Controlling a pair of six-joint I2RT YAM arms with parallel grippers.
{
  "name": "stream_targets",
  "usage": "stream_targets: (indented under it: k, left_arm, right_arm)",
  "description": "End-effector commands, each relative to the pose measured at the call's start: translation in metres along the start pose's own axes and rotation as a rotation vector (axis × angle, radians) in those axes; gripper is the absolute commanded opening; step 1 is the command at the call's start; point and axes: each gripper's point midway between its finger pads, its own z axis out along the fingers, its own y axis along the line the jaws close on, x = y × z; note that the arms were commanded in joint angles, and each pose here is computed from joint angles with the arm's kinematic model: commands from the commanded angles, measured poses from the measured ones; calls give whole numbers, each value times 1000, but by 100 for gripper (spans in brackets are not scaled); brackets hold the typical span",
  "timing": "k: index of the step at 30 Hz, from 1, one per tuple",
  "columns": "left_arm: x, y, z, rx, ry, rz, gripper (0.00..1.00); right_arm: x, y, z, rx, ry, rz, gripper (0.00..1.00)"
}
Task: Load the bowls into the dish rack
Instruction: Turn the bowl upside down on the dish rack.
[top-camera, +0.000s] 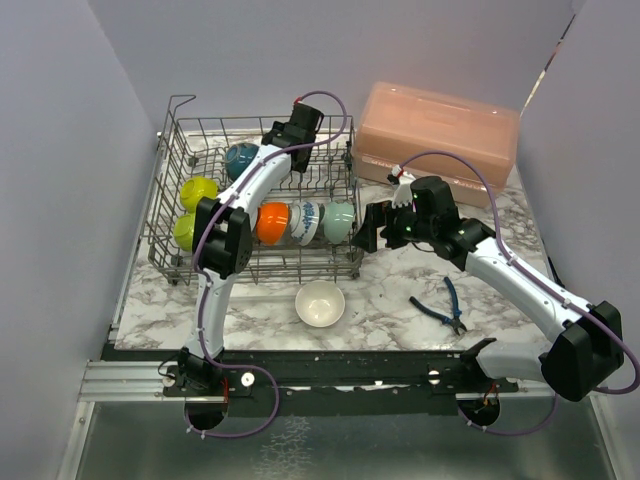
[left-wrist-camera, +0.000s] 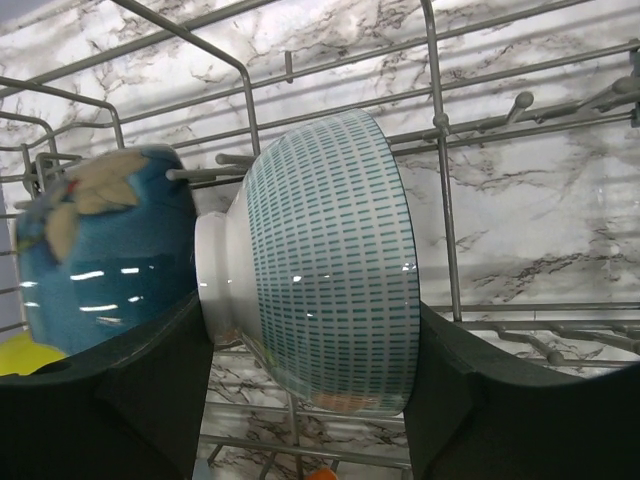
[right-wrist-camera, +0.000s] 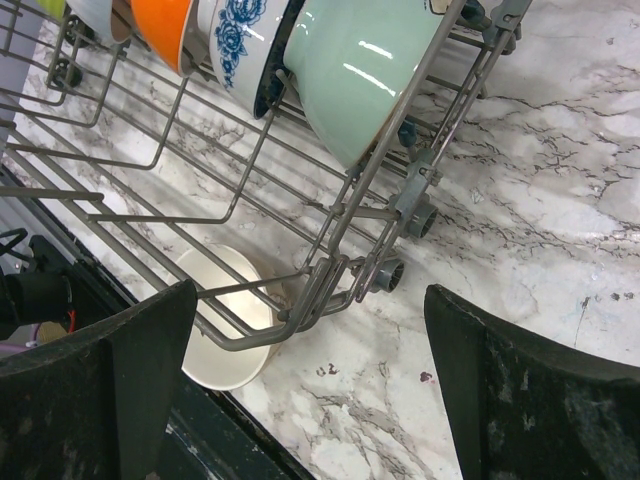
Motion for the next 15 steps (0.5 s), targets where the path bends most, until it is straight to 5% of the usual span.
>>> stream_targets:
  k: [1, 15]
  left_arm:
    - [29, -28, 10, 45, 99, 46, 0]
    - [35, -31, 15, 24, 115, 41, 0]
  right_arm:
    - [2, 1, 0, -3, 10, -7, 100]
    - [4, 0, 0, -1, 14, -5, 100]
